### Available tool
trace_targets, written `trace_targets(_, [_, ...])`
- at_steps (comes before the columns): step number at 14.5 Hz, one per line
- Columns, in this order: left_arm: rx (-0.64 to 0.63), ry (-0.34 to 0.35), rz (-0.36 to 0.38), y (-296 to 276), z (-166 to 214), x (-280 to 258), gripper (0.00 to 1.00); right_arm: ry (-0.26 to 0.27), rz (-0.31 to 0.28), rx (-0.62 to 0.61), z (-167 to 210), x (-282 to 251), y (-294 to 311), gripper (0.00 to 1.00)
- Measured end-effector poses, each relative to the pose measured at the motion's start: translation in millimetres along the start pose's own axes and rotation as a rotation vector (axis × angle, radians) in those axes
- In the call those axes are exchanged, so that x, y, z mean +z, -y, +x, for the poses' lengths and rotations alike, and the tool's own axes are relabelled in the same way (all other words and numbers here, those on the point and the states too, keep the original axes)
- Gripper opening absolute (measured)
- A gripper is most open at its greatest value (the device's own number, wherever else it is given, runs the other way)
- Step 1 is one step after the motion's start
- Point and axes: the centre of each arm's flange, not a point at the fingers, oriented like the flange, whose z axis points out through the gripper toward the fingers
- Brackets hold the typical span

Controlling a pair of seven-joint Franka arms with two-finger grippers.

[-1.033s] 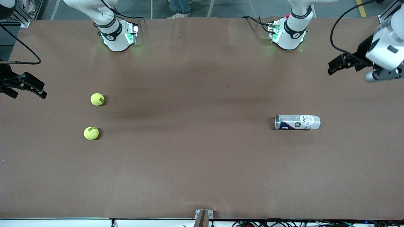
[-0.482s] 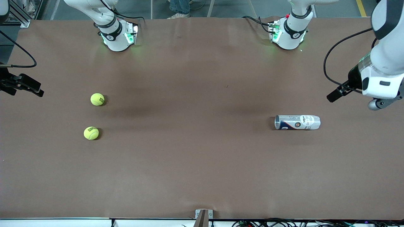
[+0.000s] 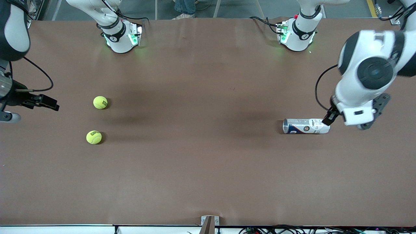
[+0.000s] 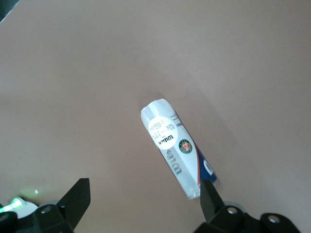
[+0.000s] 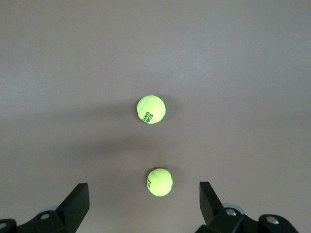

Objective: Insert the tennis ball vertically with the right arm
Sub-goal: 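Grasp the can with the left gripper while the right gripper reaches a ball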

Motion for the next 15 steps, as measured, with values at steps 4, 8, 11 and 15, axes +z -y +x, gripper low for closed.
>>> trace_targets(4, [-0.244, -0.102, 0.08, -41, -21, 66, 1.0, 0.027, 0.0, -0.006, -3, 49, -4, 1.0])
trace_targets(8, [-0.364, -0.23, 0.091, -62, -41, 131, 1.0, 0.041, -0.004, -0.034, 7, 98, -18, 1.0])
trace_targets(11, [-0.351, -0.277, 0.107, -64, -63, 166, 1.0, 0.044, -0.007, -0.039, 14, 135, -18, 1.0])
trace_targets(15, [-0.417, -0.282, 0.085, -74, -79, 197, 1.0, 0.06, -0.01, -0.044, 22, 184, -14, 1.0])
